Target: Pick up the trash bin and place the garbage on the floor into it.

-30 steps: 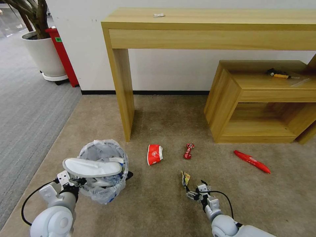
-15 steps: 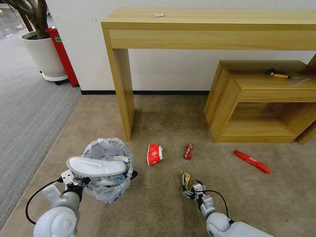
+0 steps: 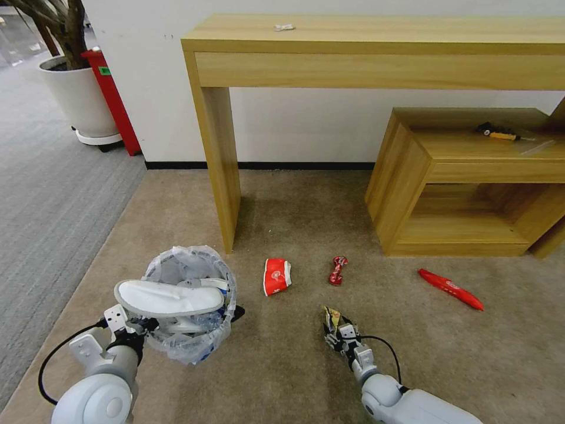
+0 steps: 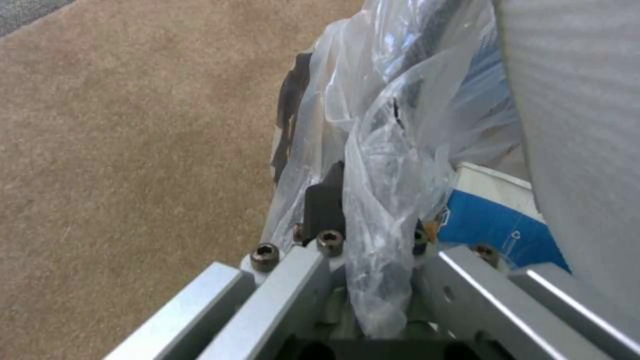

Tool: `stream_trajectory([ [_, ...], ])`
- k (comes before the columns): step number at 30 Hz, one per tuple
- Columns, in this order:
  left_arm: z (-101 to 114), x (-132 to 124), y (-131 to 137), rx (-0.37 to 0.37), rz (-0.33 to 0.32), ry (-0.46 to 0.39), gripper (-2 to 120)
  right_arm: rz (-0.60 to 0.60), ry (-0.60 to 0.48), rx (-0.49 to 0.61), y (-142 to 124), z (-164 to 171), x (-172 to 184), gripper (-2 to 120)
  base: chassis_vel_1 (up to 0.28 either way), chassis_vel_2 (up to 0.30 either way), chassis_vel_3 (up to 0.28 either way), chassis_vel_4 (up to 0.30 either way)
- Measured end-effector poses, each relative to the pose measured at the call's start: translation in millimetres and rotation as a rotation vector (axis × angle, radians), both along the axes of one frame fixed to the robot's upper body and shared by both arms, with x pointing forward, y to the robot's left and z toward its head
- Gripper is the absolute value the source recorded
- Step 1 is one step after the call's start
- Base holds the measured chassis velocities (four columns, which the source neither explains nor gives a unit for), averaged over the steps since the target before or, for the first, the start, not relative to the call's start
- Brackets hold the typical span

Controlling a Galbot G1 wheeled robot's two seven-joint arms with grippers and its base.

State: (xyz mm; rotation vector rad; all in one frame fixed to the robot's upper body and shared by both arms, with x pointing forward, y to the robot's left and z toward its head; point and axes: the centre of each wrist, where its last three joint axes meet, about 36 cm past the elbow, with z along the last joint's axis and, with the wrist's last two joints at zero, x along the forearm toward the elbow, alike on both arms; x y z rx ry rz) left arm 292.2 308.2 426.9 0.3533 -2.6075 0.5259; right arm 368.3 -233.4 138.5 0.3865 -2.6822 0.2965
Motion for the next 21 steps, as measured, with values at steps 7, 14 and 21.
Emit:
stream_trajectory([
  [7, 0.1, -1.5, 2.3, 0.005, 0.005, -0.003, 0, 0.021, -0.016, 0.004, -3.8, -2.7, -6.9, 24, 0.0, 0.0, 0.0, 0.0],
  [14, -1.1, -3.0, 1.5, 0.004, 0.008, 0.0, 0, 0.039, -0.03, 0.007, -14.2, -5.1, -12.1, 0, 0.0, 0.0, 0.0, 0.0],
  [21, -8.3, -3.0, 2.1, 0.011, 0.014, 0.014, 0, 0.09, -0.105, 0.08, -28.5, 1.5, -7.4, 0, 0.0, 0.0, 0.0, 0.0],
])
